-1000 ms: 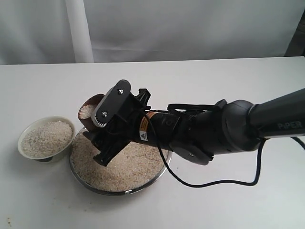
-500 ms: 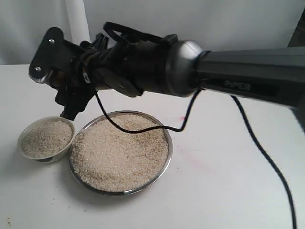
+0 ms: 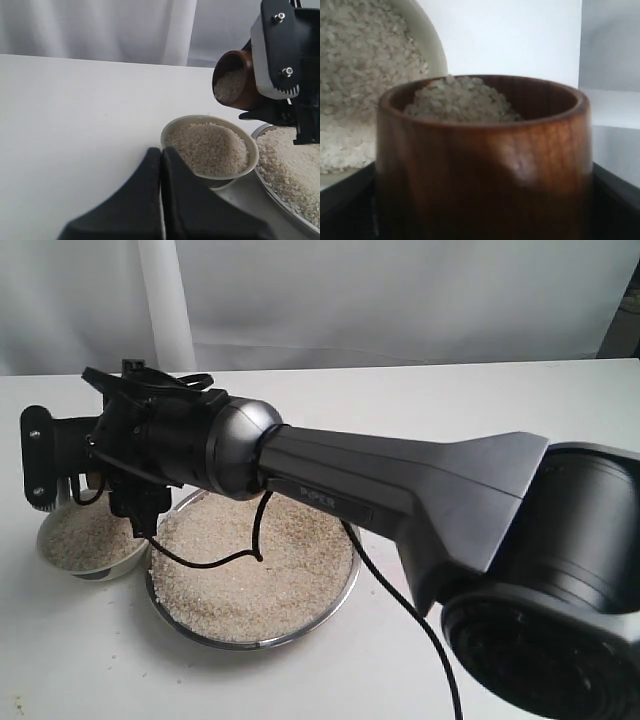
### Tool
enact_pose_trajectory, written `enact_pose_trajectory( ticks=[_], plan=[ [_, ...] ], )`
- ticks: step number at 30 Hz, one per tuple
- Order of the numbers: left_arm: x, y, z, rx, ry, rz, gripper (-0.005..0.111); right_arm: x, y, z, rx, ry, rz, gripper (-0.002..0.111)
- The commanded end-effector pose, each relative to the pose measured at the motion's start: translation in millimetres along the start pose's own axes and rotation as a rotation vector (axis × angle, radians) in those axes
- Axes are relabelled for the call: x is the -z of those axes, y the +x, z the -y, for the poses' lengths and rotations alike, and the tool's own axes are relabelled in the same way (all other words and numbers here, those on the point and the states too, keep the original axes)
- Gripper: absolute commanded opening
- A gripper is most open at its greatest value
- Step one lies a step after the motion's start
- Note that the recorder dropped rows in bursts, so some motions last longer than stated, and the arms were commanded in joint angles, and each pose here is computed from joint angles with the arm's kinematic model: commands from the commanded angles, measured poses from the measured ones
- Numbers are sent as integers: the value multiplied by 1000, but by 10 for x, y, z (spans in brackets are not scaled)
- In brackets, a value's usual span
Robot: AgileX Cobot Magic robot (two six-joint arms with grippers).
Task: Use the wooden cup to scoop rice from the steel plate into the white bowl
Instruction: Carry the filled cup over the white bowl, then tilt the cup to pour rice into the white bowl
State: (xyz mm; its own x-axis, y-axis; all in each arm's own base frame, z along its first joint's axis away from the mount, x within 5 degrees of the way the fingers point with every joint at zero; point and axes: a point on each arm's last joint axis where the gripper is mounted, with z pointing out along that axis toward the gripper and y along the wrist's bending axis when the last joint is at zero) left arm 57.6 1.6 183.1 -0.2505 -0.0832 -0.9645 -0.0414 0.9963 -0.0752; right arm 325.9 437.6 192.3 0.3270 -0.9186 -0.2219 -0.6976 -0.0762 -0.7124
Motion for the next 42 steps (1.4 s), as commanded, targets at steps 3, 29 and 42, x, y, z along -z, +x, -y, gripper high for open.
enact_pose_trajectory(
  ticks=[3,29,42],
  plan=[
    [2,-15,2,9,1,8,0,37,-49,67,144,58,9,0],
    [2,-15,2,9,1,8,0,79,-170,59,440,169,-32,0],
    [2,-15,2,11,1,8,0,93,-215,99,522,230,-14,0]
  ],
)
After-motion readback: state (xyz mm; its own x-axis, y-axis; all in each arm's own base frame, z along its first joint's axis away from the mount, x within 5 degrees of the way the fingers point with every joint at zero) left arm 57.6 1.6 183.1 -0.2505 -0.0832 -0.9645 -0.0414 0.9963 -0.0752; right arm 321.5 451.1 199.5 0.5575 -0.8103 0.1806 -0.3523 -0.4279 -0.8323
